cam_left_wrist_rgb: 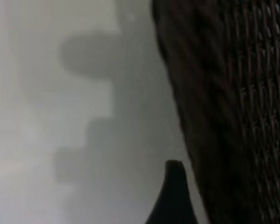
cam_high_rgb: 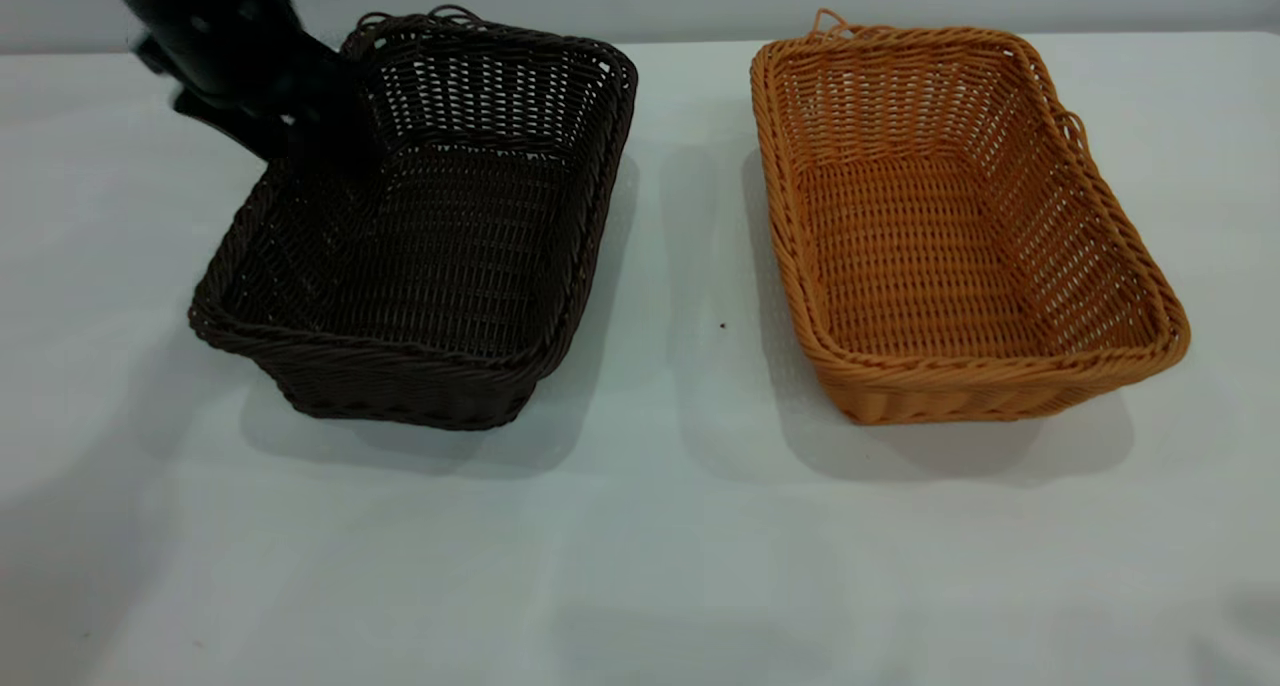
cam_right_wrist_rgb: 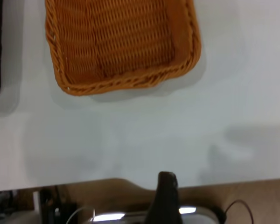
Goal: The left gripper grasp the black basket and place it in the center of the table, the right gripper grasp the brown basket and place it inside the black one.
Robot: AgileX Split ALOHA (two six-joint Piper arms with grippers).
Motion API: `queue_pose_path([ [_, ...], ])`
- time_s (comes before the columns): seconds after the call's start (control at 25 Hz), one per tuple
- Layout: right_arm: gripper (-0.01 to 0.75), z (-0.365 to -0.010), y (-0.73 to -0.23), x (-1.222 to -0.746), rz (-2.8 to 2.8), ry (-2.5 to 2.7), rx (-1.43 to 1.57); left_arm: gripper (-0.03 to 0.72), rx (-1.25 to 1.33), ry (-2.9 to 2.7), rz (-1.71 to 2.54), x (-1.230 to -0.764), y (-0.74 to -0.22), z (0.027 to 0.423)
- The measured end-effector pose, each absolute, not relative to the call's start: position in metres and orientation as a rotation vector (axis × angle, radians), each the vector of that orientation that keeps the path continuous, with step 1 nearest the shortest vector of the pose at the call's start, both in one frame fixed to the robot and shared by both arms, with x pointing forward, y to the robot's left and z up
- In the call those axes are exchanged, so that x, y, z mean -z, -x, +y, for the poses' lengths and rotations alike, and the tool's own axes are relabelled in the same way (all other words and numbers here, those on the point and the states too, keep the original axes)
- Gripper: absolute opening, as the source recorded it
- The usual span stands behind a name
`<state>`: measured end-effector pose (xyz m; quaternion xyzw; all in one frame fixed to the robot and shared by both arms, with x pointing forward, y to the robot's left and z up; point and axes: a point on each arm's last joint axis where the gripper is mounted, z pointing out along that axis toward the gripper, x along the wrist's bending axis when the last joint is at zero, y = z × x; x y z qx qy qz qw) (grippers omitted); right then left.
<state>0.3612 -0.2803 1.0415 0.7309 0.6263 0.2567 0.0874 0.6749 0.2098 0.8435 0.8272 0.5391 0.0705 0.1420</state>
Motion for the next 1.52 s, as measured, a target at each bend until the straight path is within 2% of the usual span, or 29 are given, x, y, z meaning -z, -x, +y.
queue_pose_path([
  [0.08,0.58,-0.279,-0.369,-1.037,1.873,-2.213,-0.762,0.533,-0.193,-2.396,1.555,-0.835,-0.677,0.207],
  [0.2,0.58,-0.274,-0.38,-1.03,1.894,-2.276,-0.788,0.46,-0.192,-2.408,1.553,-0.827,-0.678,0.207],
  [0.28,0.58,-0.27,-0.389,-1.025,1.91,-2.325,-0.816,0.369,-0.219,-2.426,1.533,-0.825,-0.68,0.208],
  [0.4,0.58,-0.265,-0.405,-1.015,1.929,-2.401,-0.845,0.169,-0.241,-2.418,1.529,-0.826,-0.682,0.209],
  [0.48,0.58,-0.262,-0.416,-1.005,1.943,-2.457,-0.851,0.083,-0.262,-2.43,1.495,-0.827,-0.683,0.208],
  [0.92,0.58,-0.247,-0.472,-0.919,1.83,-2.827,-0.779,0.08,-0.387,-2.496,1.28,-0.852,-0.696,0.207],
  [1.24,0.58,-0.237,-0.511,-0.861,1.479,-3.154,-0.727,0.079,-0.453,-2.554,1.13,-0.858,-0.703,0.206],
  [1.52,0.58,-0.24,-0.516,-0.821,1.139,-3.332,-0.566,0.079,-0.471,-2.551,1.118,-0.859,-0.704,0.206],
])
